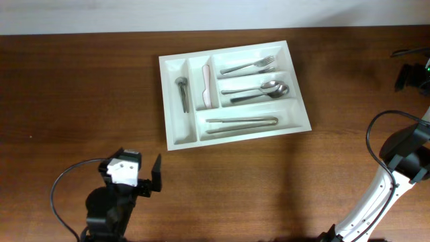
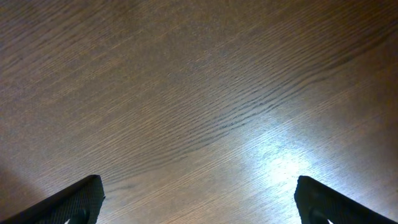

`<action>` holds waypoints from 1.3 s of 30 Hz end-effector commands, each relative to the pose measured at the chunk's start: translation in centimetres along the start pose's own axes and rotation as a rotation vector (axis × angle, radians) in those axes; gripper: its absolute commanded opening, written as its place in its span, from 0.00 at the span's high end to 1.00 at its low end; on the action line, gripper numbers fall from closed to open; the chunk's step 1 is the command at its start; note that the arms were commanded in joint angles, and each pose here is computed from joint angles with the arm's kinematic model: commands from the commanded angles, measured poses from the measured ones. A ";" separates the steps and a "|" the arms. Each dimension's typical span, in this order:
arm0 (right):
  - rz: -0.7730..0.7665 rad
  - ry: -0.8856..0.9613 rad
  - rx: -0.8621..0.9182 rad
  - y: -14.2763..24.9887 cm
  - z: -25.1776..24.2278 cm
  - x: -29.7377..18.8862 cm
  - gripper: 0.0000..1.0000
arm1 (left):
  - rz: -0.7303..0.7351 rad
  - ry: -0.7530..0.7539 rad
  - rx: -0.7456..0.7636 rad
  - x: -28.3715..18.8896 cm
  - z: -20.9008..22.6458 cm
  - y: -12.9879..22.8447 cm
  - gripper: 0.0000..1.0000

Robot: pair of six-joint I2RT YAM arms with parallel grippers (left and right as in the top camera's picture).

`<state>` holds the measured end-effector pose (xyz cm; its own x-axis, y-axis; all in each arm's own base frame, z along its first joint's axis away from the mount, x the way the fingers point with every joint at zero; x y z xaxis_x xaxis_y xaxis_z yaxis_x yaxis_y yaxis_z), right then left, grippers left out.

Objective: Pack container

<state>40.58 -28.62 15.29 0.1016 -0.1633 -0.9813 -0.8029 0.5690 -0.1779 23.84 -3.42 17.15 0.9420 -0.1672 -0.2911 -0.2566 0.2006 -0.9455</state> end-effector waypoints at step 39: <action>0.002 -0.005 -0.005 0.1 0.0 0.0 0.02 | -0.166 -0.092 0.027 -0.5 1.0 1.8 0.01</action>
<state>40.57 -28.63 15.29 0.1014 -0.1637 -0.9813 -0.8049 0.5662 -0.1776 23.11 -2.35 15.94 0.9844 -0.1291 -0.1195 -0.0940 0.1884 -0.9776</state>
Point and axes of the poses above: each gripper's point midway between its finger pads, its own x axis out along the fingers, its own z axis along the line the jaws close on, y = z × x, the point moved 1 cm from there along -x, back along the fingers, and after that the axes turned 7 degrees about x, right-handed, at the moved point
